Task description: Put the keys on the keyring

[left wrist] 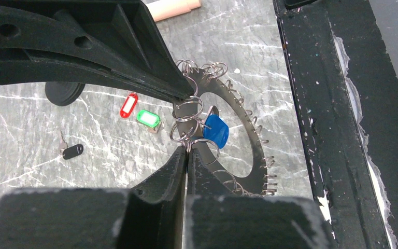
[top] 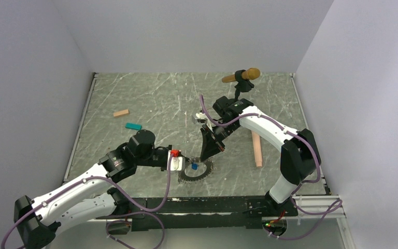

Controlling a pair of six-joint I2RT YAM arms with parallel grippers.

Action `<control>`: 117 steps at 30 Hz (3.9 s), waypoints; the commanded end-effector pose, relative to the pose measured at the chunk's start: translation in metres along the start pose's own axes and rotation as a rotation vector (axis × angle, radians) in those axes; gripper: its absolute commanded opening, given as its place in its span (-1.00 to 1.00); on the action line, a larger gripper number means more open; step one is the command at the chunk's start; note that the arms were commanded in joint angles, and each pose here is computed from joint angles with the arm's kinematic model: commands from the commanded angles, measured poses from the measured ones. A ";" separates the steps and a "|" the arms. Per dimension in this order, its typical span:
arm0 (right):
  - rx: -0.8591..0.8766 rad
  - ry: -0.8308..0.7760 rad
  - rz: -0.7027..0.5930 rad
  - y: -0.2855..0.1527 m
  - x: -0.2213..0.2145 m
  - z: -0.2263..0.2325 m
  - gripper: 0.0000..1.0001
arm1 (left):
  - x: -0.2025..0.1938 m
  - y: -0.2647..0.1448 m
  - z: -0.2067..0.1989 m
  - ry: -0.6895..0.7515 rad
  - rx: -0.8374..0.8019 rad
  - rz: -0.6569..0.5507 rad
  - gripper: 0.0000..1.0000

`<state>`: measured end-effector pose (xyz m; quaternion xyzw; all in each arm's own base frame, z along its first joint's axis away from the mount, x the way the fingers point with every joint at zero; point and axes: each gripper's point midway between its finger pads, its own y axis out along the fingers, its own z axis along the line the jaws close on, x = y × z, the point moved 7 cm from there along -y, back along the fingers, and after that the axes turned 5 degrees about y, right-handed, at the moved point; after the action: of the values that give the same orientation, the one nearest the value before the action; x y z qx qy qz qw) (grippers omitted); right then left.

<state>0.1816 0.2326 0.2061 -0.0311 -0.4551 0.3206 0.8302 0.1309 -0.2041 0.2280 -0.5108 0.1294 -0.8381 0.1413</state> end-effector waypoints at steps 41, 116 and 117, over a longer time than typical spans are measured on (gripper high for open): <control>0.052 -0.027 -0.049 0.000 0.009 0.008 -1.00 | 0.046 0.008 0.012 0.092 -0.020 -0.073 -0.03; 0.082 -0.008 -0.068 0.001 0.010 0.009 -1.00 | 0.030 0.016 -0.001 0.218 0.112 0.063 -0.31; 0.083 -0.008 -0.069 0.001 0.010 0.009 -1.00 | 0.030 0.015 -0.001 0.218 0.111 0.062 -0.31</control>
<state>0.1784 0.2316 0.2037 -0.0223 -0.4376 0.3247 0.8382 0.1226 -0.2266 0.2358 -0.4061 0.1329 -0.8800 0.2074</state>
